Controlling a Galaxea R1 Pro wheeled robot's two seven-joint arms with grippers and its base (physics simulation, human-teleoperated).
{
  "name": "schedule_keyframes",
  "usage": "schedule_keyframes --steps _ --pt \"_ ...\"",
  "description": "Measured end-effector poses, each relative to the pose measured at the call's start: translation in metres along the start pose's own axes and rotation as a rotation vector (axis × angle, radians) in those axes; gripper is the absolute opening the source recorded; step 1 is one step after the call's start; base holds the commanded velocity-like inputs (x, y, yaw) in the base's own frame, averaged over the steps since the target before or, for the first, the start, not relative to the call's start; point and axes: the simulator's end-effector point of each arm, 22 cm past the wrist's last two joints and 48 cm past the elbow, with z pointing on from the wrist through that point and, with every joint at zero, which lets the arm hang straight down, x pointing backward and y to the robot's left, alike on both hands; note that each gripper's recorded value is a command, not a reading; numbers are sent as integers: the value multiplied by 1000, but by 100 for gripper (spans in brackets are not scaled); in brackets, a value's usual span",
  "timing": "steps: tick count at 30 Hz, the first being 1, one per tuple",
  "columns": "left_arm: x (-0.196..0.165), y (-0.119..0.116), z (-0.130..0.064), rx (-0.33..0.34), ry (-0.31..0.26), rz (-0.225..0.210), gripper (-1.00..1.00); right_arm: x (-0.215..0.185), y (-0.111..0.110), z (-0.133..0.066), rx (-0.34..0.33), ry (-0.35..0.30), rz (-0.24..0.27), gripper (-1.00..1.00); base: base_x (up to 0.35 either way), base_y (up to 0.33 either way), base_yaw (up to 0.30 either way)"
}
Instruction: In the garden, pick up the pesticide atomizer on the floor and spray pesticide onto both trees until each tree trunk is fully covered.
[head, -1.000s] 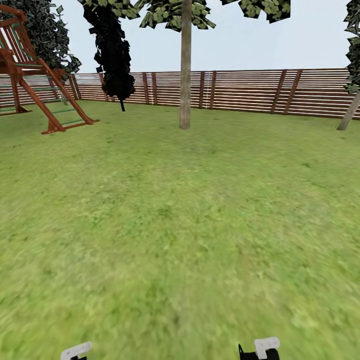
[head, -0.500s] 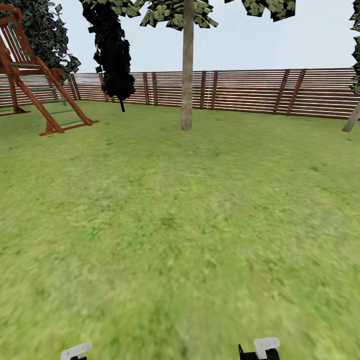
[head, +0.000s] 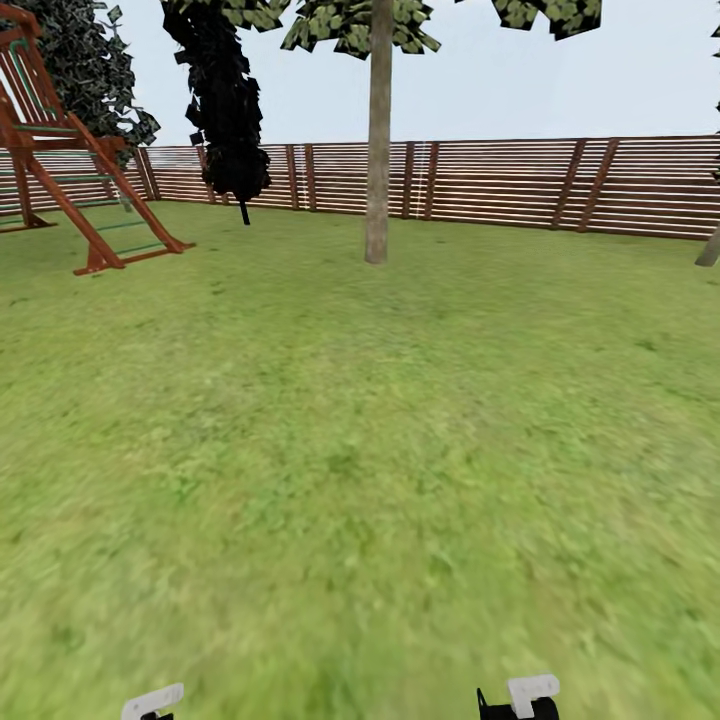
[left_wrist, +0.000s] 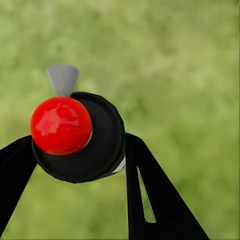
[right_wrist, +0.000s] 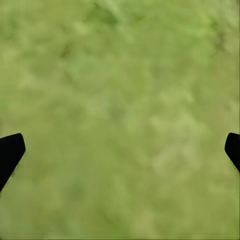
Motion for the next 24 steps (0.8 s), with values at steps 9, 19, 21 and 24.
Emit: schedule_keyframes --steps 9,19,21,24 --pt "0 0 0 -1 0 0 -100 0 0 0 0 0 0 100 339 113 0" --pt "0 0 0 0 0 0 -100 0 0 0 0 0 0 100 339 113 0" --pt "0 0 0 0 0 0 -100 0 0 0 0 0 0 100 339 113 0" --pt "0 0 0 1 -1 0 -100 0 0 0 0 0 0 100 339 113 0"
